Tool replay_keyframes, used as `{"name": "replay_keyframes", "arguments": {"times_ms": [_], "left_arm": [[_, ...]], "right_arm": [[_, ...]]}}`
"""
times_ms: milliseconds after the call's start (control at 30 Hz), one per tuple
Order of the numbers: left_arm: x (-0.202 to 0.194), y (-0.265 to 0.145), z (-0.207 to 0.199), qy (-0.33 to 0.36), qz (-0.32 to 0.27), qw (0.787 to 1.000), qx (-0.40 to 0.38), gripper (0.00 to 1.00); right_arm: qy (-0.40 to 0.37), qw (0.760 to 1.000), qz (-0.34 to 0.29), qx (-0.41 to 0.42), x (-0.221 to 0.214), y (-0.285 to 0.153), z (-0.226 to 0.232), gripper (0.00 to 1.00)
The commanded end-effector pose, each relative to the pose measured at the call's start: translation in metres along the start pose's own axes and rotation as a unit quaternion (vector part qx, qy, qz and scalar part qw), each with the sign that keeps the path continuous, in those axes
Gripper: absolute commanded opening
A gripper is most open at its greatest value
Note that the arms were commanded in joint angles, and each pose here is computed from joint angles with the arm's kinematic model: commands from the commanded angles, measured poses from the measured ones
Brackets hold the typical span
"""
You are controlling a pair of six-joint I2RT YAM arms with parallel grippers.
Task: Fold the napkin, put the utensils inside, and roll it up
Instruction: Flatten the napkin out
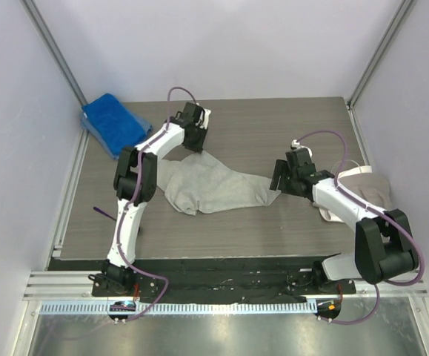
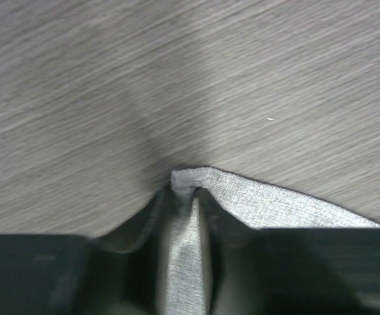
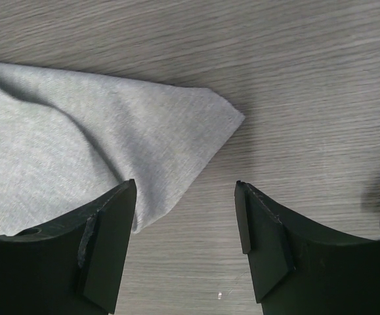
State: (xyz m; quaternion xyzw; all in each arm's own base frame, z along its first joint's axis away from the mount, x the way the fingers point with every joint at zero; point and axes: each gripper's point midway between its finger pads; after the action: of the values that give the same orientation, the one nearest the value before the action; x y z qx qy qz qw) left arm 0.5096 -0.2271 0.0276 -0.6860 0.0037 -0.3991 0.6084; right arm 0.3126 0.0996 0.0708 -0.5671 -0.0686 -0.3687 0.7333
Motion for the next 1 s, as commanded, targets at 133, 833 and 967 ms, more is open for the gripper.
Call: {"name": "replay_keyframes", "arguments": {"times_ms": [133, 833, 967], "left_arm": [[-0.021, 0.005, -0.015, -0.001, 0.027, 1.0, -0.012, 0.0], [0.006, -0.028, -0.009, -0.015, -0.025, 1.0, 0.008, 0.0], [0.008, -0.028, -0.009, -0.018, -0.029, 0.999, 0.009, 0.0]], "right_arm": [[0.046, 0.999, 0.004, -0.03, 0.019, 0.024, -0.028, 0.66], [0.008, 0.995, 0.062, -0.081, 0.002, 0.071, -0.048, 0.5], [-0.007, 0.994, 0.071, -0.08, -0.003, 0.071, -0.045, 0.45]]}}
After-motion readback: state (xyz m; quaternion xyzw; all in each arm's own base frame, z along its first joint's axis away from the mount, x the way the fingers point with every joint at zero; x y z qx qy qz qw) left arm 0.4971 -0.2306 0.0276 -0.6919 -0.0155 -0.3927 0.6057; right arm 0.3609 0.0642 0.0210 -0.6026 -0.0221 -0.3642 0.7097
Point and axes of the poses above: each gripper's point midway between its finger pads, its own y axis out along the fingers, its own z axis along the line the jaws close on, x = y × z, and after that the axes turned 14 degrees about y, right-handed
